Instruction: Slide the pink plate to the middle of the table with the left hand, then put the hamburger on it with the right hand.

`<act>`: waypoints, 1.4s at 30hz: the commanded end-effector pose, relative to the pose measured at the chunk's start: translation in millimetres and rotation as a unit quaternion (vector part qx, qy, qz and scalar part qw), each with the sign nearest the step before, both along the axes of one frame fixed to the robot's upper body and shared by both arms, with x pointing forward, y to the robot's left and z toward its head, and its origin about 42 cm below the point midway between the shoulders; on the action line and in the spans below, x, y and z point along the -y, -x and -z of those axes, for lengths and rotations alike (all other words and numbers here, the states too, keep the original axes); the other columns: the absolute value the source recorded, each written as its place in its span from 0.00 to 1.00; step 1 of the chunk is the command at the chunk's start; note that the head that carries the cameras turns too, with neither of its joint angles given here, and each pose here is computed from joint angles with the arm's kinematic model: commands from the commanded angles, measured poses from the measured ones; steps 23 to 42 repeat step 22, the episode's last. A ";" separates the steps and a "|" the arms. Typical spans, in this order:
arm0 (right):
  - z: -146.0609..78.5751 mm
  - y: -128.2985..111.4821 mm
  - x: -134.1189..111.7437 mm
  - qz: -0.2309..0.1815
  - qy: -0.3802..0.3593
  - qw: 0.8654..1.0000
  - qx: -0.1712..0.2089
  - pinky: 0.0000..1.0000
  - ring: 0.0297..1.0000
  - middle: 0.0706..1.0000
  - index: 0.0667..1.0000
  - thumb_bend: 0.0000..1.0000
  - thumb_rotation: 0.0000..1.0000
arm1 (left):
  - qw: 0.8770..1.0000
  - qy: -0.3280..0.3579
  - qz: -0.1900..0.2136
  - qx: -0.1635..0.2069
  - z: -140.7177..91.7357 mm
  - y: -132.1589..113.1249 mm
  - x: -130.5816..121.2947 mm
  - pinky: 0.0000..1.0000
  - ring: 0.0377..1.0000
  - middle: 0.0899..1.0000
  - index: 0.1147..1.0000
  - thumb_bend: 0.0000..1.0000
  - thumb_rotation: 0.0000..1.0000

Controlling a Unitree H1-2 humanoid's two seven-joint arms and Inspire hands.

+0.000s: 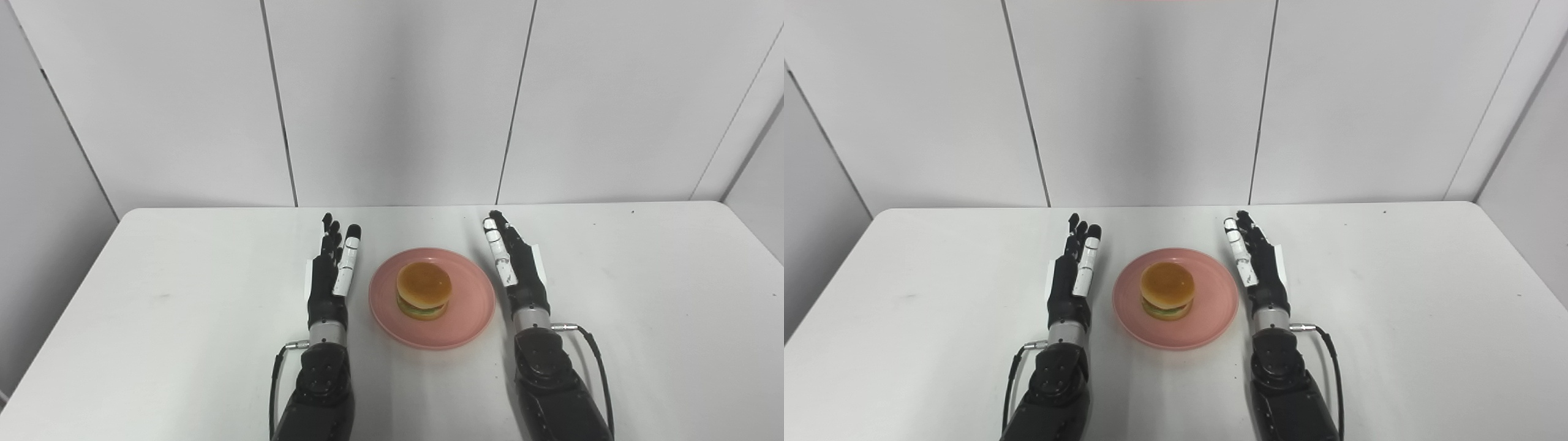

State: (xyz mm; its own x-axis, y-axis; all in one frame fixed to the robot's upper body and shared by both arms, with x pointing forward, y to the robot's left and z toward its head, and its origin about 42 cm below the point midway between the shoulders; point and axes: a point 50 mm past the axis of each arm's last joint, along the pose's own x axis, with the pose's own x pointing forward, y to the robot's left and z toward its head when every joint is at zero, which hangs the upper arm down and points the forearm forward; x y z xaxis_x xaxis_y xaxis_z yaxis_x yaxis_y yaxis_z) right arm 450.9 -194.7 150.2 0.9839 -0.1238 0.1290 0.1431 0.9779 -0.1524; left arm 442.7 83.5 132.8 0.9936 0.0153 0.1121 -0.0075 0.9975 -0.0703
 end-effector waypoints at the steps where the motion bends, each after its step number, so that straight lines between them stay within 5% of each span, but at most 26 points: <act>1: -16.7 -7.2 -3.1 -0.010 -0.007 0.999 0.037 0.89 0.90 0.90 0.87 0.70 1.00 | 1.000 -0.013 -0.005 0.011 3.0 -1.3 -7.5 1.00 1.00 1.00 1.00 0.71 0.86; 21: 2.6 -9.9 7.3 -0.075 -0.100 0.992 0.021 0.91 0.91 0.94 0.96 0.86 1.00 | 1.000 -0.015 0.007 0.008 -1.9 -8.9 -18.0 1.00 1.00 1.00 1.00 0.71 0.83; 42: 3.8 -9.7 7.9 -0.077 -0.101 0.992 0.021 0.90 0.90 0.94 0.96 0.87 1.00 | 1.000 -0.015 0.009 0.008 -2.2 -9.2 -18.7 1.00 1.00 1.00 1.00 0.72 0.82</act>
